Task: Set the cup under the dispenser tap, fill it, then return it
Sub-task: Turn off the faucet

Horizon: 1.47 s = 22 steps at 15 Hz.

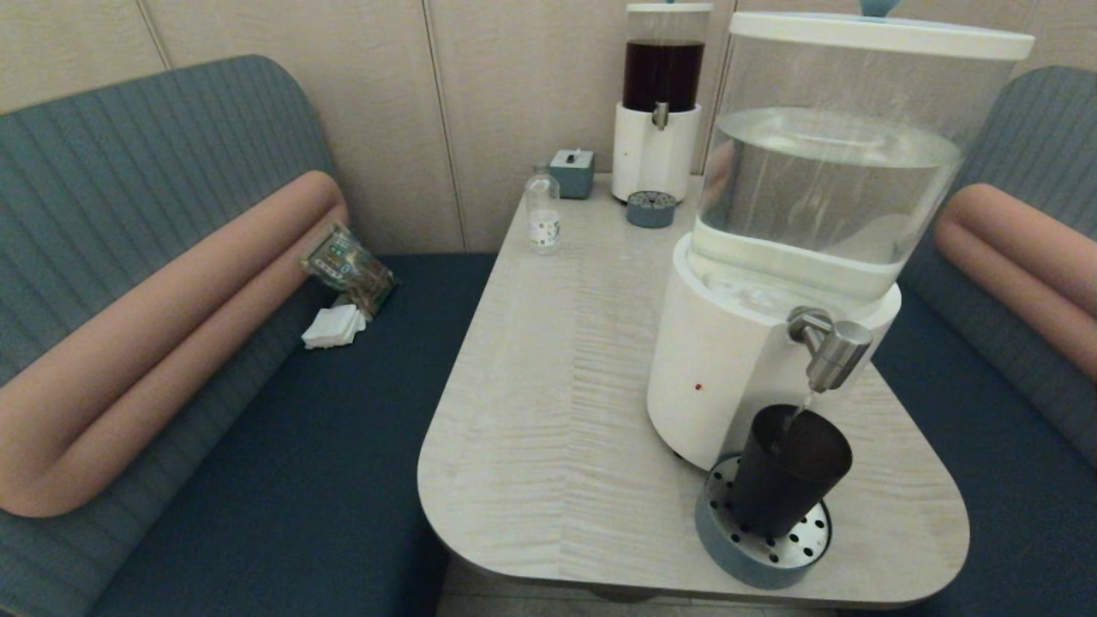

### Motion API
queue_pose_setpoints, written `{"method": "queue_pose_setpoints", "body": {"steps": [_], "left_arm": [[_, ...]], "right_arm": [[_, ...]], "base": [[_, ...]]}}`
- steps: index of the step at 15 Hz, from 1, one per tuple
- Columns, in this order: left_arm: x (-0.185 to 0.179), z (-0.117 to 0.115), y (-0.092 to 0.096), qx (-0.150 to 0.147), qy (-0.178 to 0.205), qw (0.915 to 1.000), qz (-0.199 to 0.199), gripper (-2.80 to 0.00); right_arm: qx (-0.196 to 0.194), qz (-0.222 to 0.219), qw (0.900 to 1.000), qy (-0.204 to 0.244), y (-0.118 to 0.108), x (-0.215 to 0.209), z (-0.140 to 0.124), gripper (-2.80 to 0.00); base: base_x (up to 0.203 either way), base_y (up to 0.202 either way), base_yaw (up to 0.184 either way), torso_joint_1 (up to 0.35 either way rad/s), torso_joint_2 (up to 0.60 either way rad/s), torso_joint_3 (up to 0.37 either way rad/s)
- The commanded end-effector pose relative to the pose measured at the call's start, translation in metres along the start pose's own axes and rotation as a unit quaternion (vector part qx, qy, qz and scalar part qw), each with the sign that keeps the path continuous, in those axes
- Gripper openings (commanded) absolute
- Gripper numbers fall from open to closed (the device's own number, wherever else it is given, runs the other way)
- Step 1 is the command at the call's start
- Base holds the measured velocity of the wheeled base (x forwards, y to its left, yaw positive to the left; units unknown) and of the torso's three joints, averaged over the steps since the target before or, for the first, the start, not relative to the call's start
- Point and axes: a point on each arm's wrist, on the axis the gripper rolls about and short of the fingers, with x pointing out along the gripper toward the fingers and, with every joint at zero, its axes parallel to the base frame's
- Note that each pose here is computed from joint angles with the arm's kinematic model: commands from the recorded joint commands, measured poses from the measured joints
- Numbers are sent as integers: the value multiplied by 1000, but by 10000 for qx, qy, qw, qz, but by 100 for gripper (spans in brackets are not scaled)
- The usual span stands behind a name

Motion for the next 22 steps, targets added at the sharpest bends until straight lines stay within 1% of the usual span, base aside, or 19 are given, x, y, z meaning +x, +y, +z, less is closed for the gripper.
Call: {"method": "queue_pose_setpoints", "body": {"steps": [1, 2, 3, 4, 5, 6, 7, 8, 9, 10, 12, 18, 19, 21, 22], "left_arm": [[0, 0, 0, -2, 8, 10000, 10, -280], [0, 0, 0, -2, 10, 10000, 2, -280], [0, 0, 0, -2, 8, 10000, 2, -280], [0, 0, 0, -2, 8, 10000, 3, -280], [0, 0, 0, -2, 8, 10000, 2, -280], [0, 0, 0, -2, 8, 10000, 4, -280], [0, 0, 0, -2, 8, 10000, 2, -280], [0, 0, 0, -2, 8, 10000, 4, -280], [0, 0, 0, -2, 8, 10000, 3, -280], [0, 0, 0, -6, 4, 10000, 9, -280], [0, 0, 0, 6, 1, 10000, -6, -280], [0, -1, 0, -43, 4, 10000, 25, -280], [0, 1, 0, -3, -9, 10000, -13, -280], [-2, 6, -1, 363, -48, 9993, -122, -280], [-5, 19, -2, 412, -160, 9986, -279, -280]], "right_arm": [[-113, -550, 9967, -592, 0, -6, -20, -280], [-150, -901, 9911, -968, -3, -2, -21, -280], [-188, -1077, 9865, -1220, -4, 3, -24, -280], [-315, -1199, 9825, -1388, -5, 8, -33, -280], [-506, -1277, 9805, -1403, -6, 13, -42, -280], [-719, -1348, 9783, -1400, -6, 15, -46, -280], [-626, -1335, 9819, -1187, -6, 16, -51, -280], [-464, -1292, 9873, -796, -6, 18, -59, -280], [-323, -1251, 9904, -483, -6, 19, -66, -280], [-111, -1178, 9926, -270, -6, 20, -71, -280], [3, -1088, 9939, 160, -5, 19, -78, -280], [35, -1091, 9939, 156, -5, 19, -77, -280], [44, -1091, 9939, 160, -5, 19, -78, -280], [59, -1094, 9939, 146, -5, 19, -78, -280], [81, -1094, 9939, 149, -5, 19, -78, -280]], "base": [[0, 0, 0, 0, 0, 0], [0, 0, 0, 0, 0, 0], [0, 0, 0, 0, 0, 0], [0, 0, 0, 0, 0, 0], [0, 0, 0, 0, 0, 0], [0, 0, 0, 0, 0, 0], [0, 0, 0, 0, 0, 0], [0, 0, 0, 0, 0, 0], [0, 0, 0, 0, 0, 0], [0, 0, 0, 0, 0, 0], [0, 0, 0, 0, 0, 0], [0, 0, 0, 0, 0, 0], [0, 0, 0, 0, 0, 0], [0, 0, 0, 0, 0, 0], [0, 0, 0, 0, 0, 0]]}}
